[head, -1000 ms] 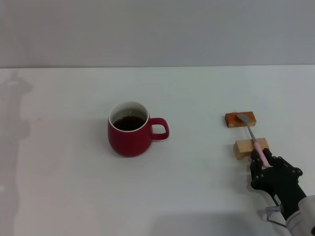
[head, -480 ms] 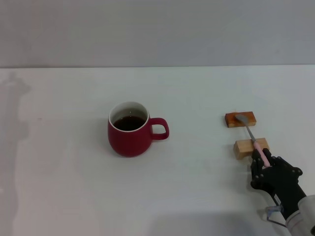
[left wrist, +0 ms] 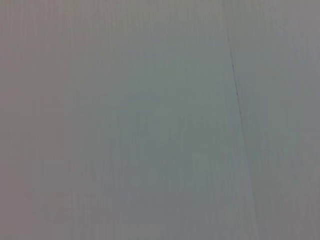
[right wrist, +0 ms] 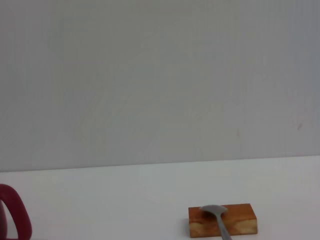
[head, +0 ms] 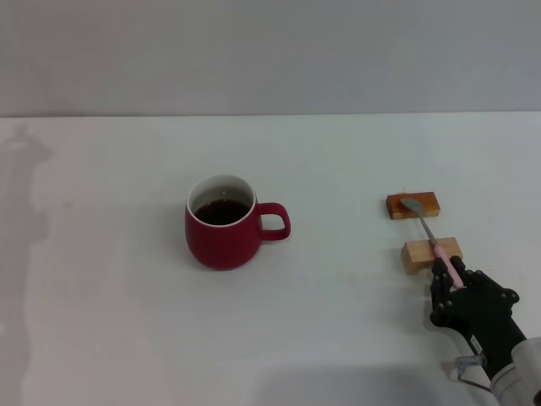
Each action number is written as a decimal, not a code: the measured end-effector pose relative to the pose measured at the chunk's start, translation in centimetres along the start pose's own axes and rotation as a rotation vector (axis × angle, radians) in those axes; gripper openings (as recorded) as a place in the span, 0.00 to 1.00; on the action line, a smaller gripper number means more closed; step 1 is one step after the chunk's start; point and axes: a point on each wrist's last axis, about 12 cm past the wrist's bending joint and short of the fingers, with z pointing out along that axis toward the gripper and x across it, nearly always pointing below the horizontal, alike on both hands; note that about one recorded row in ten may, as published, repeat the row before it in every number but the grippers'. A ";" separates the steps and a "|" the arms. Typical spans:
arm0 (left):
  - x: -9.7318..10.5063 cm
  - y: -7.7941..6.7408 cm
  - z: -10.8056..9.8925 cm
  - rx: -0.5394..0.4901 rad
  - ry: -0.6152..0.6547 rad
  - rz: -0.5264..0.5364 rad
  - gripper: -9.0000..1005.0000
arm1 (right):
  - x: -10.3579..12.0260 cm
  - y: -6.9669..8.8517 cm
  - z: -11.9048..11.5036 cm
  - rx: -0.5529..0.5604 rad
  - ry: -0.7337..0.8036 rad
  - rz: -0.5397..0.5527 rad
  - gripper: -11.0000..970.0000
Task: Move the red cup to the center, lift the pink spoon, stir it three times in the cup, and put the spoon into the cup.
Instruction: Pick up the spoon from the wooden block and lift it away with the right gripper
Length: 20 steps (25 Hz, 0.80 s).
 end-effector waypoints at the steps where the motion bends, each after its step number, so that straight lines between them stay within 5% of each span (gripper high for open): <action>1: 0.0 0.0 0.0 0.000 0.000 0.000 0.05 | 0.0 0.0 0.0 0.000 0.000 0.000 0.18; 20: 0.0 0.0 -0.1 0.001 0.002 0.001 0.05 | -0.1 0.0 -0.1 0.004 -0.011 -0.001 0.18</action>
